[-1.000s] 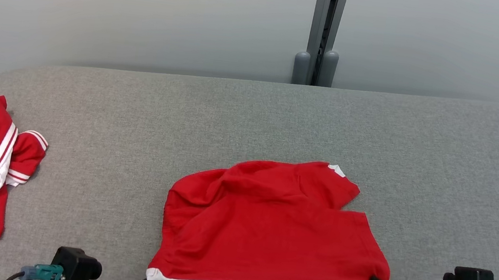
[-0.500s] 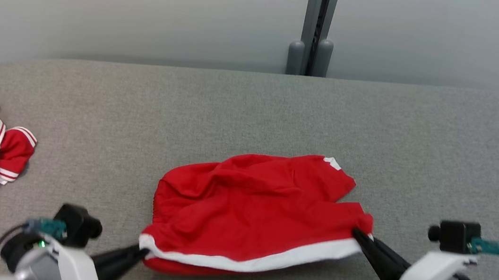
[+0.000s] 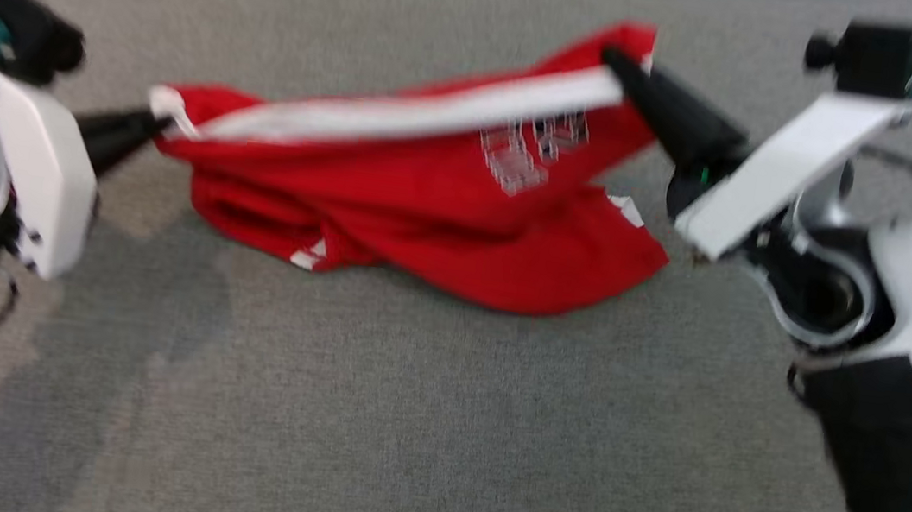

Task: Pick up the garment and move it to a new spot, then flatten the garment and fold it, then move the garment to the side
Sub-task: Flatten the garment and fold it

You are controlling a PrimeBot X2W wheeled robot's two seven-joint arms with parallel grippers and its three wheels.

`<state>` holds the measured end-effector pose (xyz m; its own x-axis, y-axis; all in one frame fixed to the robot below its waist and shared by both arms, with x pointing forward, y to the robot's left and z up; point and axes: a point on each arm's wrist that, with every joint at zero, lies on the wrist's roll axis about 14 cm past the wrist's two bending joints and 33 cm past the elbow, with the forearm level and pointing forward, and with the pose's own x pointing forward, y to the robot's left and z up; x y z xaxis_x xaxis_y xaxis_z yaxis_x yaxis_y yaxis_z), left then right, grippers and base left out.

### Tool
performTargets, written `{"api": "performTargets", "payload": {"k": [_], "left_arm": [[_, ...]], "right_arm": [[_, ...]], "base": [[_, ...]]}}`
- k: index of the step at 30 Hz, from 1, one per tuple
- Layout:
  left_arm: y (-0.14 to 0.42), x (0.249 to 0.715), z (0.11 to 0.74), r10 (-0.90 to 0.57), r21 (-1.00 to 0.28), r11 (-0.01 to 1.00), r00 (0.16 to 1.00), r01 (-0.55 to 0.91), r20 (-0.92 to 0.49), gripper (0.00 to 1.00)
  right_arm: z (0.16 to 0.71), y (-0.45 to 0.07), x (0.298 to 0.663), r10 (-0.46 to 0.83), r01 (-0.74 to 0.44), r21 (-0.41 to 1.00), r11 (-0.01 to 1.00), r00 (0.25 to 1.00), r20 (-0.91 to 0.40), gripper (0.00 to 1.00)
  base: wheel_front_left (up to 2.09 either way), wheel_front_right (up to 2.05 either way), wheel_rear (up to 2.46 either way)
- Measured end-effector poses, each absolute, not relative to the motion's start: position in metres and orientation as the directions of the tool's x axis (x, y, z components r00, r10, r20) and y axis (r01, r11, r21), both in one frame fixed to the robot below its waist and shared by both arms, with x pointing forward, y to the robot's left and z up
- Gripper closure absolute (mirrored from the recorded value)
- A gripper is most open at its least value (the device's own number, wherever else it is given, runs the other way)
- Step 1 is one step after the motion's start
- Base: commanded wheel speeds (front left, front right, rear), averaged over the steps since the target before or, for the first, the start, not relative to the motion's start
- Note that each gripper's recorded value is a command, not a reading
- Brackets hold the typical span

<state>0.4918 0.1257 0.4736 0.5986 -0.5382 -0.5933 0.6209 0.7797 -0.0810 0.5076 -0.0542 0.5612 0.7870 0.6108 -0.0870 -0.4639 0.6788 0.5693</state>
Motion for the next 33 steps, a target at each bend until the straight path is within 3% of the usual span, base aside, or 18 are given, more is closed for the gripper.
{"api": "performTargets", "payload": {"k": [5, 14, 18, 25, 28, 30, 33], "left_arm": [[0.130, 0.551, 0.476, -0.514, -0.019, 0.777, 0.618, 0.629, -0.595, 1.00], [0.125, 0.645, 0.502, -0.524, 0.043, 0.800, 0.732, 0.599, -0.435, 1.00], [0.122, 0.685, 0.530, -0.524, 0.076, 0.817, 0.791, 0.571, -0.318, 1.00], [0.112, 0.716, 0.593, -0.537, 0.086, 0.838, 0.842, 0.539, -0.051, 1.00], [0.109, 0.714, 0.600, -0.544, 0.090, 0.834, 0.839, 0.544, -0.026, 1.00], [0.109, 0.712, 0.593, -0.545, 0.083, 0.833, 0.837, 0.547, -0.045, 1.00], [0.109, 0.698, 0.560, -0.555, 0.066, 0.820, 0.818, 0.569, -0.151, 1.00]], "right_arm": [[0.562, -0.064, 0.563, 0.588, -0.453, 0.572, 0.684, 0.806, -0.065, 1.00], [0.574, -0.068, 0.640, 0.528, -0.470, 0.534, 0.703, 0.848, 0.050, 1.00], [0.605, -0.069, 0.672, 0.487, -0.505, 0.467, 0.726, 0.857, 0.169, 1.00], [0.683, -0.086, 0.688, 0.380, -0.541, 0.368, 0.756, 0.821, 0.427, 1.00], [0.716, -0.085, 0.679, 0.370, -0.574, 0.300, 0.762, 0.766, 0.526, 1.00], [0.713, -0.076, 0.675, 0.394, -0.595, 0.294, 0.748, 0.755, 0.524, 1.00], [0.668, -0.063, 0.670, 0.467, -0.592, 0.268, 0.760, 0.784, 0.409, 1.00]], "base": [[0.00, 0.00, 0.00], [0.00, 0.00, 0.00], [0.00, 0.00, 0.00], [0.00, 0.00, 0.00], [0.00, 0.00, 0.00], [0.00, 0.00, 0.00], [0.00, 0.00, 0.00]]}}
